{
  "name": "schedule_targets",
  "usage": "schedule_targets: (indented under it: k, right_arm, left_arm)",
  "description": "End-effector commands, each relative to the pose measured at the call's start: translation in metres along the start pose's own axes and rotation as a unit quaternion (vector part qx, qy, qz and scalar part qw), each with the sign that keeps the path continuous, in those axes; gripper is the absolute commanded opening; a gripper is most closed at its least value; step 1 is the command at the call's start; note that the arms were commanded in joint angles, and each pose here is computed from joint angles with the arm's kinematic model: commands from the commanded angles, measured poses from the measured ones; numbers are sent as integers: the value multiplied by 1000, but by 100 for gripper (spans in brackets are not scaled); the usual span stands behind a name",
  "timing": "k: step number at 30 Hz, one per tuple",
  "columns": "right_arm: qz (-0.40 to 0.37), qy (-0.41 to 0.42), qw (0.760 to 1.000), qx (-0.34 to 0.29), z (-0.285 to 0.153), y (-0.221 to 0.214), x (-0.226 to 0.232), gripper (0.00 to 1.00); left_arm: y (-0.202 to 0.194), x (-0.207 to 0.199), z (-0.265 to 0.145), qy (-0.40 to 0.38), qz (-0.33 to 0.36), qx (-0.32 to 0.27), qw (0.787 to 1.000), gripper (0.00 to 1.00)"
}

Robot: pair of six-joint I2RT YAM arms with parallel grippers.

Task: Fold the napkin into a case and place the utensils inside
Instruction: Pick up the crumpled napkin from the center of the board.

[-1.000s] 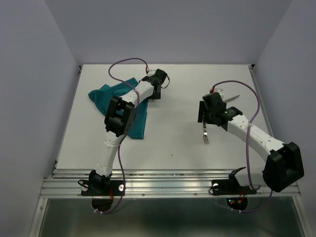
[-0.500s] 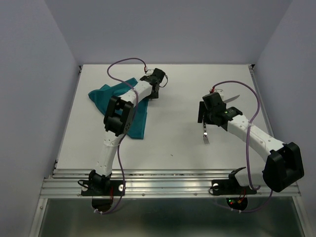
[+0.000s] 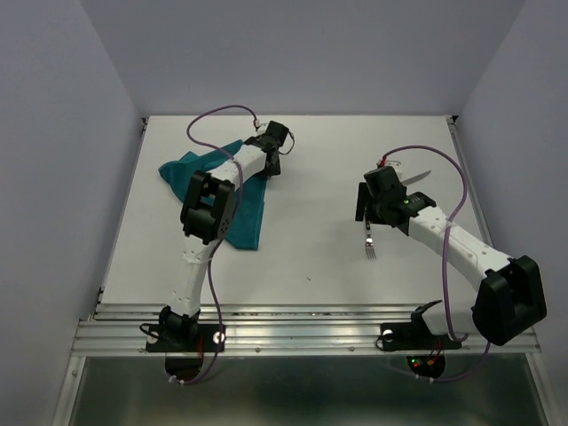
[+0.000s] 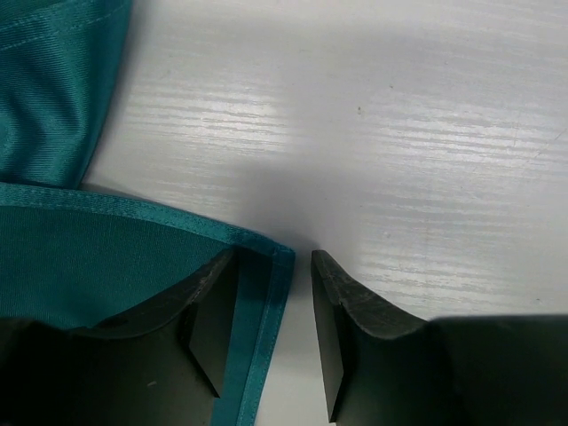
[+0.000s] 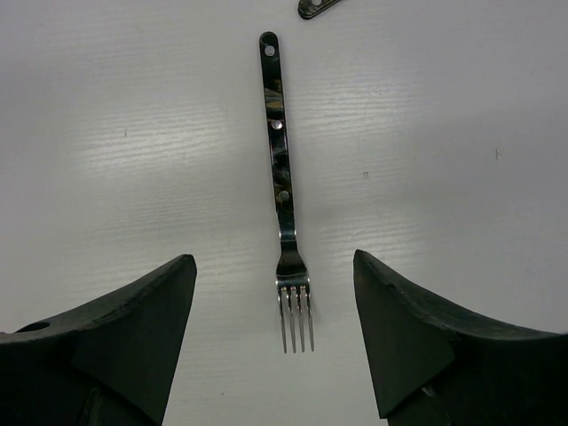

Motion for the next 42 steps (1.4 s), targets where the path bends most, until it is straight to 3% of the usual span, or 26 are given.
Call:
schedule_targets:
  k: [1, 13, 19, 22, 23, 26, 32, 34, 38, 42]
  right_arm:
    - [11, 3, 1000, -5, -5, 0, -2, 77]
    - [12, 7, 1000, -2, -5, -1, -2, 76]
    - [15, 7, 1000, -3, -6, -1, -2, 76]
    - [15, 8, 1000, -1, -6, -1, -1, 76]
    - [15, 7, 1000, -1, -6, -2, -2, 76]
    - [15, 9, 1000, -3, -8, -2, -2, 76]
    - [26, 36, 999, -4, -10, 1, 4, 75]
    - [38, 80, 996, -6, -9, 3, 14, 74]
    - [47, 153, 987, -15, -11, 6, 48, 73]
    - [3, 188, 982, -15, -15, 10, 102, 73]
  left_arm:
    - [-15, 38, 19, 63, 17, 36, 997, 51]
    - [-13, 51, 21, 91, 12, 27, 995, 51]
    - [-10, 53, 21, 84, 9, 32, 996, 36]
    - [-9, 54, 22, 81, 9, 34, 996, 20]
    - [-9, 54, 22, 81, 10, 36, 996, 1]
    - [-8, 57, 18, 81, 9, 41, 996, 0]
    - [13, 54, -38, 15, -21, 22, 999, 0]
    - [24, 57, -68, -5, -33, 3, 999, 0]
    - [30, 67, -105, -20, -47, -14, 999, 0]
    - [25, 87, -137, -18, -61, -27, 998, 0]
Point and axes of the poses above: each gripper's point midway between its finger pads, its own z axis out along the fingers, its own x axis along the line the jaws close on, y = z × x, the point moved 8 cm from there along -z, back along the fingers, and after that the axes turned 14 degrees about -z, right-handed, at the moved point
